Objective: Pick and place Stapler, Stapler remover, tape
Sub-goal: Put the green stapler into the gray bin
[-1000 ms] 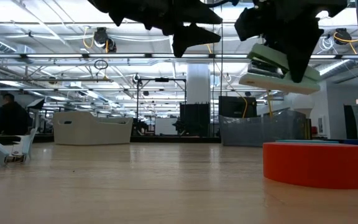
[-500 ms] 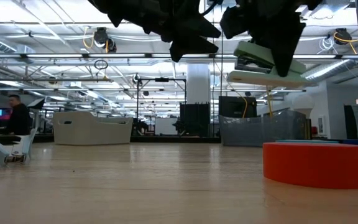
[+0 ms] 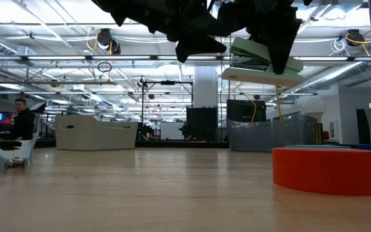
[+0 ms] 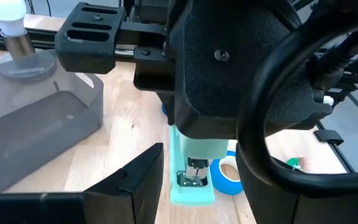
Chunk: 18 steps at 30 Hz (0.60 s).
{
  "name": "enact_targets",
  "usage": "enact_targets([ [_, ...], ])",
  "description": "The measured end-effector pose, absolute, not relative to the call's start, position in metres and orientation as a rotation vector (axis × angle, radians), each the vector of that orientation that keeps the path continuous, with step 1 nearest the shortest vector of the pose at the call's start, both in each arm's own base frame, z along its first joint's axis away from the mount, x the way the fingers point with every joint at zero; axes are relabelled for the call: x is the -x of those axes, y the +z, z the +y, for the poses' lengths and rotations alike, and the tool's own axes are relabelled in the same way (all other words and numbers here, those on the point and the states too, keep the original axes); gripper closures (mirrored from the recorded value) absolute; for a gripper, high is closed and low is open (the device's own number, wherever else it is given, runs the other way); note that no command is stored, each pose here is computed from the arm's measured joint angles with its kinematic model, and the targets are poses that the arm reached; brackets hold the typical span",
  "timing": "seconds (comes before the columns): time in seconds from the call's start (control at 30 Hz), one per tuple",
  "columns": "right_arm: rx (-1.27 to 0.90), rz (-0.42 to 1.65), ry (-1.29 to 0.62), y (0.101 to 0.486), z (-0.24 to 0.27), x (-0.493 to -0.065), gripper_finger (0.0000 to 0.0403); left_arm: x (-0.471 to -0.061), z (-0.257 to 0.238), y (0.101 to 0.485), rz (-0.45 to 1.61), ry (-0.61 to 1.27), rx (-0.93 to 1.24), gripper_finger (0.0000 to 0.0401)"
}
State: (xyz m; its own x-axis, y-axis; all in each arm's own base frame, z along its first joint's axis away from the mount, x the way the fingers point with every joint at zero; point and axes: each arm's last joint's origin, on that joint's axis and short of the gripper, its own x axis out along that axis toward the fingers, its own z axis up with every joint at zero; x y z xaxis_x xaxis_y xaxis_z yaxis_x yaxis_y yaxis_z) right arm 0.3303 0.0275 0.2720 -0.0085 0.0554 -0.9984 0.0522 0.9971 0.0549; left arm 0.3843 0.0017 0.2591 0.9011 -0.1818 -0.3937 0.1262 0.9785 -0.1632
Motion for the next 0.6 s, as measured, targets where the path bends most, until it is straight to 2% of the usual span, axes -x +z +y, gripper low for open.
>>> enact_targets([
  [0.6,-0.162,1.578,0.008,0.2716,0.0227,-0.3316,0.0291,-0.3841,-0.0019,0.2596,0.422,-0.162,0.183,0.0194],
])
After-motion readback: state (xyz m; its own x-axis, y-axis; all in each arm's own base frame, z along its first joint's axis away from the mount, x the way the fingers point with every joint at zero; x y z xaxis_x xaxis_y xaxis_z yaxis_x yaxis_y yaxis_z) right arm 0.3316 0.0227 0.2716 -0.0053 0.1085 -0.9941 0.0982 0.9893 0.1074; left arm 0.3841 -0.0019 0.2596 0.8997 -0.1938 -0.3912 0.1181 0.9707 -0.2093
